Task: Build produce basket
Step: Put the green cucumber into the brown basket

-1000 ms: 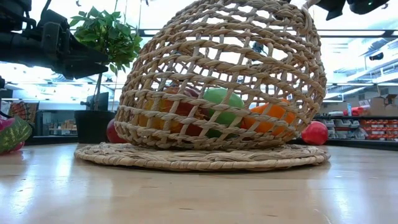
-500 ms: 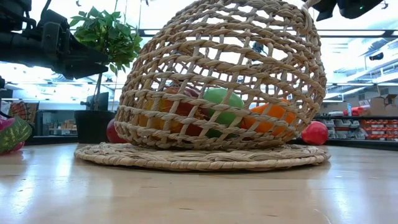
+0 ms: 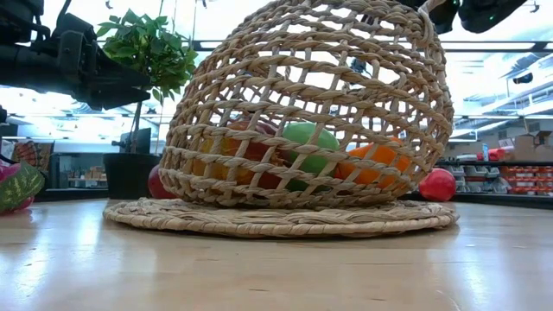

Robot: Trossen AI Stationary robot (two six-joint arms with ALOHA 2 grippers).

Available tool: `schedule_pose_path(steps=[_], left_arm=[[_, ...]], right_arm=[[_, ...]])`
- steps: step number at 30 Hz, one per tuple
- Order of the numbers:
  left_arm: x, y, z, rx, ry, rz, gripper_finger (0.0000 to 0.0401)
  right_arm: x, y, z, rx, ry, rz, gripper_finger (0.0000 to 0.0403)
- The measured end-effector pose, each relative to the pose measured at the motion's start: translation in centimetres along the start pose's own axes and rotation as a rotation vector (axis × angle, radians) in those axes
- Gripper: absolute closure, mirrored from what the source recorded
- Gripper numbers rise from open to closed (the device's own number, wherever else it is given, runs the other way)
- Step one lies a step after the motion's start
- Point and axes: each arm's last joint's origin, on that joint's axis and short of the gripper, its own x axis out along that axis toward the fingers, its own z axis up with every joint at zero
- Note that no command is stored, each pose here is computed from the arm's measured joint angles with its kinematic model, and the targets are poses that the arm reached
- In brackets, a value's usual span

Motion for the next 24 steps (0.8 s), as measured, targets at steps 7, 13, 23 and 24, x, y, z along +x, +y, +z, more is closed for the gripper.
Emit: schedule_pose_path(steps=[7, 13, 23, 24], left_arm=[[0.0, 0.0, 0.0, 0.000, 0.000, 0.000, 0.0003], [0.0, 0.0, 0.0, 0.000, 0.000, 0.001, 0.0003], [0.0, 0.0, 0.0, 0.000, 0.000, 0.000, 0.0003], [0.0, 0.0, 0.0, 0.000, 0.000, 0.000, 0.0003]], right_arm=[[0.6, 1.0, 0.4, -0.008, -0.013, 0.025, 0.0231], [1.6, 1.8, 1.2, -0.013, 0.010, 0.032, 0.0231], [3.5, 2.0, 2.0, -0.006, 0.088, -0.020, 0.0231], [3.7, 1.8, 1.9, 0.001, 0.099, -0.034, 0.0231]])
